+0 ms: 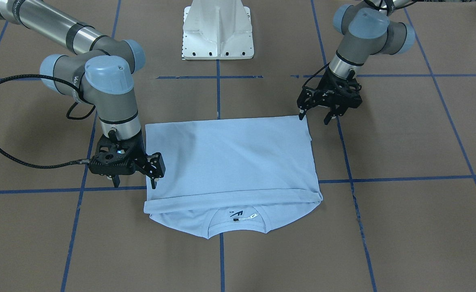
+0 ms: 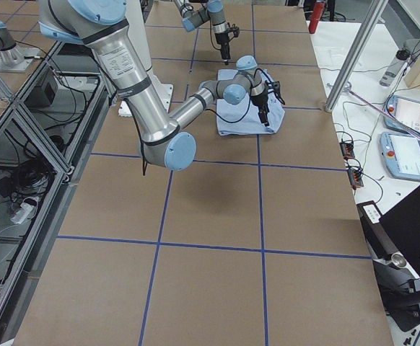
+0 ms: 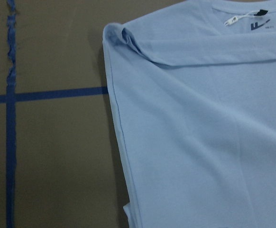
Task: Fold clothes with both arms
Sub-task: 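Release the hem near the collar and draw the left gripper back toward the robot, then grasp the shirt side with the left gripper and fold it toward the center, then reach the right gripper across to the folded shirt near the collar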
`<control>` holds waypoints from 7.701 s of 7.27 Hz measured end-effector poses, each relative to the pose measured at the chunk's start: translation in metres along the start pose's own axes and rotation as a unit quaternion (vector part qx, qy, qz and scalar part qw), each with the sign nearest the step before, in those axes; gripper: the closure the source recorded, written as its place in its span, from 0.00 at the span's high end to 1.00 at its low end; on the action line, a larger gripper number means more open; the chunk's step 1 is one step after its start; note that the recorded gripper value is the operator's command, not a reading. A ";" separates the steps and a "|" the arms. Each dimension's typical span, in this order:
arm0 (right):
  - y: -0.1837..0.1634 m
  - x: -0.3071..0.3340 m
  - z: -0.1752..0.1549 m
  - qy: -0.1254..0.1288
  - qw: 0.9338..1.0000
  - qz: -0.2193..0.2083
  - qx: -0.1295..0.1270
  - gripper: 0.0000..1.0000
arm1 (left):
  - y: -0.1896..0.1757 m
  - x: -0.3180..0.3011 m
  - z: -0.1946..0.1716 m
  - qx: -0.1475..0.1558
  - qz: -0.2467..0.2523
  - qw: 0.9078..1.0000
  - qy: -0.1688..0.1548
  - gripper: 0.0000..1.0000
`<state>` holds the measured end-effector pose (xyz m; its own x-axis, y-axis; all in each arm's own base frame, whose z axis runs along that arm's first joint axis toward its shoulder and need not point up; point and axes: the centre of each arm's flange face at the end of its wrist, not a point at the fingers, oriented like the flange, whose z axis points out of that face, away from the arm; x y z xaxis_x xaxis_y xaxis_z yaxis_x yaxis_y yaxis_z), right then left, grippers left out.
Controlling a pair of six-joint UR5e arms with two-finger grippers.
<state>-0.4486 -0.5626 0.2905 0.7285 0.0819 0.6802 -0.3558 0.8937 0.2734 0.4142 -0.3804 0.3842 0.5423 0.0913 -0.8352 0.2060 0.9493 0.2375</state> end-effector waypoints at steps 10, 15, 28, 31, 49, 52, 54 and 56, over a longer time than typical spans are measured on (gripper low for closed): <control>0.004 0.001 0.004 0.004 1.000 -0.001 0.000 1.00 | 0.050 0.022 0.034 -0.023 -0.016 1.000 -0.003 0.00; 0.007 0.001 0.006 0.005 1.000 -0.001 -0.002 1.00 | 0.008 -0.013 0.027 0.007 0.029 0.999 -0.029 0.00; 0.018 -0.015 -0.004 -0.011 1.000 0.014 -0.003 1.00 | -0.341 -0.155 0.081 0.110 0.189 0.956 -0.196 1.00; 0.039 -0.070 -0.016 -0.032 0.993 0.110 -0.003 0.82 | -0.300 -0.142 0.037 0.134 0.178 0.969 -0.106 1.00; 0.116 -0.252 0.046 0.077 0.978 0.192 0.014 0.00 | -0.218 -0.079 0.030 0.109 0.082 0.991 -0.001 1.00; 0.112 -0.254 0.039 0.077 0.979 0.186 0.014 0.00 | -0.217 -0.079 0.030 0.109 0.082 0.991 -0.001 1.00; 0.110 -0.245 0.010 0.085 0.981 0.175 0.009 0.00 | -0.215 -0.081 0.029 0.109 0.082 0.991 -0.001 1.00; 0.138 -0.196 -0.019 0.073 0.983 0.166 0.004 0.00 | -0.214 -0.081 0.028 0.109 0.082 0.991 0.000 1.00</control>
<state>-0.6291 -0.4468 0.1818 0.6474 0.4315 0.6282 -0.5924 0.8035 0.0587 0.3492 -0.5995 0.4150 0.5823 0.2396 -0.7768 0.2865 0.8338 0.4719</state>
